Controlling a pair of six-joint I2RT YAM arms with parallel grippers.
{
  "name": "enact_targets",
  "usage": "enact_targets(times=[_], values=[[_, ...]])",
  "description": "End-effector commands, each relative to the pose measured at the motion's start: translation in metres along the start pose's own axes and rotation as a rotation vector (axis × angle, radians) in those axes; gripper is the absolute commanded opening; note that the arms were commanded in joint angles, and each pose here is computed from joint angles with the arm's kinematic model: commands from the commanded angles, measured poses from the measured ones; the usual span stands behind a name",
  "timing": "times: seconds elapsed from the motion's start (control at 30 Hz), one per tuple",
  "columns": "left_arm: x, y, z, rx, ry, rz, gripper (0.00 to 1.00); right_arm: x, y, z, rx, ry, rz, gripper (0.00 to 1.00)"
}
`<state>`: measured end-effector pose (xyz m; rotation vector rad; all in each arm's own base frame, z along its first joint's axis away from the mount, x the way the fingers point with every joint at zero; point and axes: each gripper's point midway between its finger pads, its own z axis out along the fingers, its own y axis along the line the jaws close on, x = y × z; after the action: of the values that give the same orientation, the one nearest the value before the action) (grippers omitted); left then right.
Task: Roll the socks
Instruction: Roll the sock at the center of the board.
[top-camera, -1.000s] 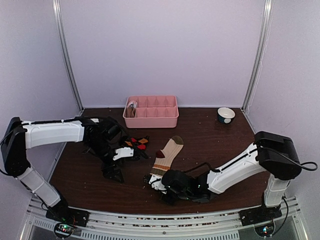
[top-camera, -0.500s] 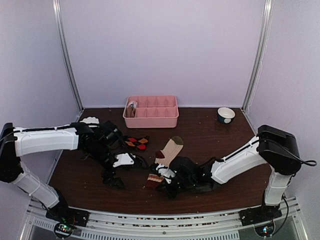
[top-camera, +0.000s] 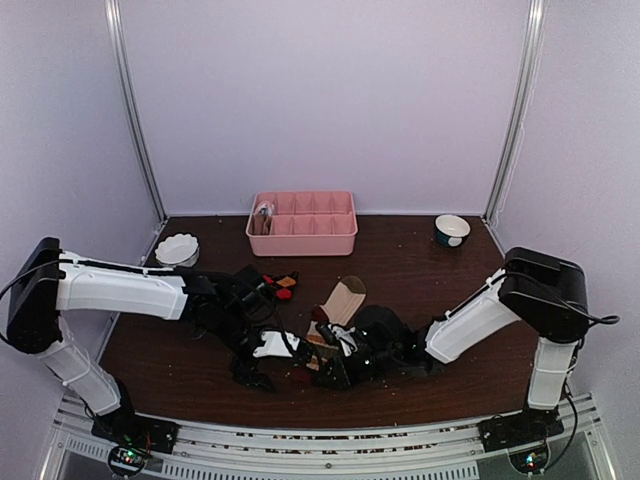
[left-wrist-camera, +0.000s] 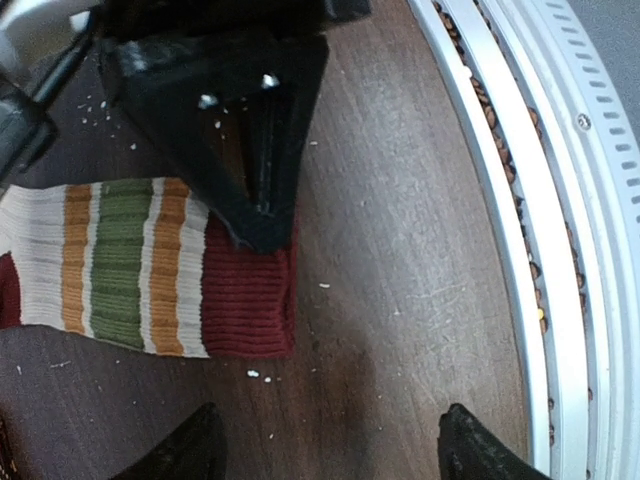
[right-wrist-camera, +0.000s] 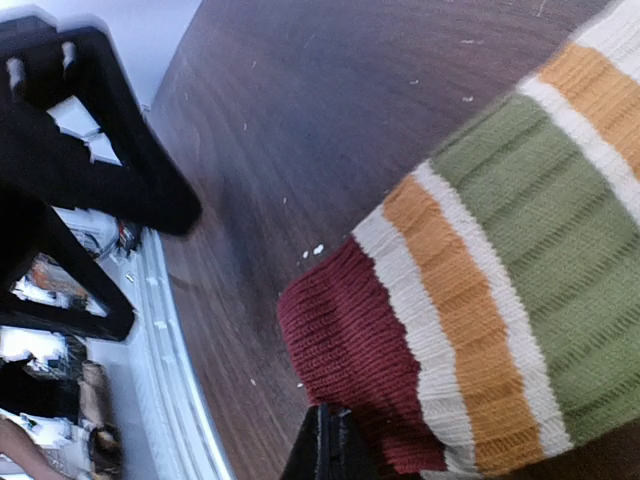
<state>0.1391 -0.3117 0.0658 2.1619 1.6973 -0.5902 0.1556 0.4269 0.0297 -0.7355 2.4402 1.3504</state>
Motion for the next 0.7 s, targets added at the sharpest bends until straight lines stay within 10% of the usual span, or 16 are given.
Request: enact_targets(times=[0.0, 0.67], values=[[-0.018, 0.013, 0.008, -0.033, -0.019, 0.111, 0.70, -0.018, 0.012, -0.008, -0.139, -0.076, 0.169, 0.00], [0.001, 0.025, 0.053, -0.072, 0.099, 0.196, 0.44, -0.019, 0.004, -0.008, -0.222, -0.112, 0.297, 0.00]])
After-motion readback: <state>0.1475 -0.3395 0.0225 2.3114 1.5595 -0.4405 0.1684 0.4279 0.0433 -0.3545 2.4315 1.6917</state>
